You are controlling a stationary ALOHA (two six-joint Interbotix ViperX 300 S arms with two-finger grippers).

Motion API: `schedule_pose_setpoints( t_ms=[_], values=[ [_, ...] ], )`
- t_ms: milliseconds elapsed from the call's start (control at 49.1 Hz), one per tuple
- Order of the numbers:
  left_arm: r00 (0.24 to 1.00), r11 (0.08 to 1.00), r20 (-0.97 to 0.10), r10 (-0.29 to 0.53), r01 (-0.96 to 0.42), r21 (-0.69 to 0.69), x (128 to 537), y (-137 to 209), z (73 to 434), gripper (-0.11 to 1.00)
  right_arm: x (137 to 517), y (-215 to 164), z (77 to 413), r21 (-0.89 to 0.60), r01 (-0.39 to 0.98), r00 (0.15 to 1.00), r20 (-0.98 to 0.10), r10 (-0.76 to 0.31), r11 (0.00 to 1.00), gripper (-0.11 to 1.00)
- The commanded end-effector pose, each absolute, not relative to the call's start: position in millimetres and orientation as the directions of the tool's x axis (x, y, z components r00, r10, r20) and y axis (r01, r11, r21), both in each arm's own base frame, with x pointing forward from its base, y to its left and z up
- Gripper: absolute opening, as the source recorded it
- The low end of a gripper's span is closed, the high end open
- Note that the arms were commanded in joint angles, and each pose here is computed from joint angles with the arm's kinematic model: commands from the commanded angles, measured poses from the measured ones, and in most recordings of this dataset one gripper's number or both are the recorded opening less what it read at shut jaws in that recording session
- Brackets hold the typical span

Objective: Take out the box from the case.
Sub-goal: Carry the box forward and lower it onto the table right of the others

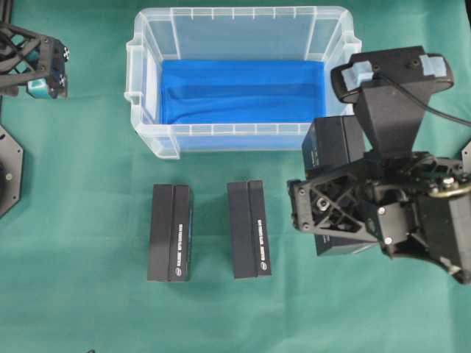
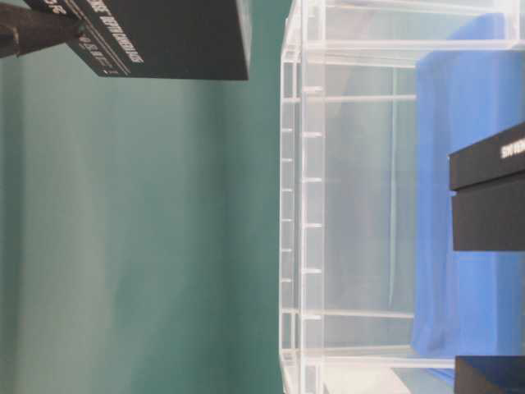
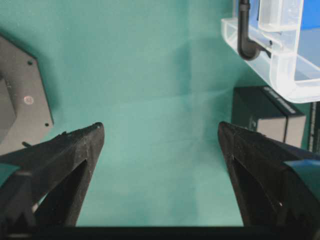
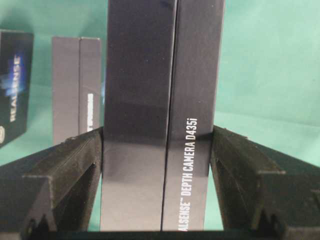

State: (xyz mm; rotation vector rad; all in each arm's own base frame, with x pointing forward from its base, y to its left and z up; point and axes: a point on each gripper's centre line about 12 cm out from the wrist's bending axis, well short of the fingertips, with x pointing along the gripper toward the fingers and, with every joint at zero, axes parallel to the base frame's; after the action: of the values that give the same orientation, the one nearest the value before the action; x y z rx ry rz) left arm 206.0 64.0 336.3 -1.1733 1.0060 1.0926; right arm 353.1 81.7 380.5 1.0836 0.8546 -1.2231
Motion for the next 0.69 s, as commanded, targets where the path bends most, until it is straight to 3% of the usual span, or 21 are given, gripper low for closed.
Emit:
schedule_pose_setpoints(
  t_ms=[0,285,672],
  values=[
    [0.211,0.061,-0.971,0.117,-0.977,-0.205,206.7,62.6,342.7,0.99,354.2,83.0,389.1,0.205,0.979,0.198,-0.936,-0.290,0.004,0.67],
    [0.211,0.067,-0.970,0.117,-0.977,-0.204,207.1,61.5,342.8,0.99,370.1,96.9,355.1,0.171,0.985,0.172,-0.950,-0.260,0.028,0.67],
    [0.210,0.070,-0.971,0.116,-0.977,-0.203,207.1,61.2,342.3,0.99,365.9,103.8,288.8,0.128,0.992,0.121,-0.967,-0.223,-0.018,0.67]
  ],
)
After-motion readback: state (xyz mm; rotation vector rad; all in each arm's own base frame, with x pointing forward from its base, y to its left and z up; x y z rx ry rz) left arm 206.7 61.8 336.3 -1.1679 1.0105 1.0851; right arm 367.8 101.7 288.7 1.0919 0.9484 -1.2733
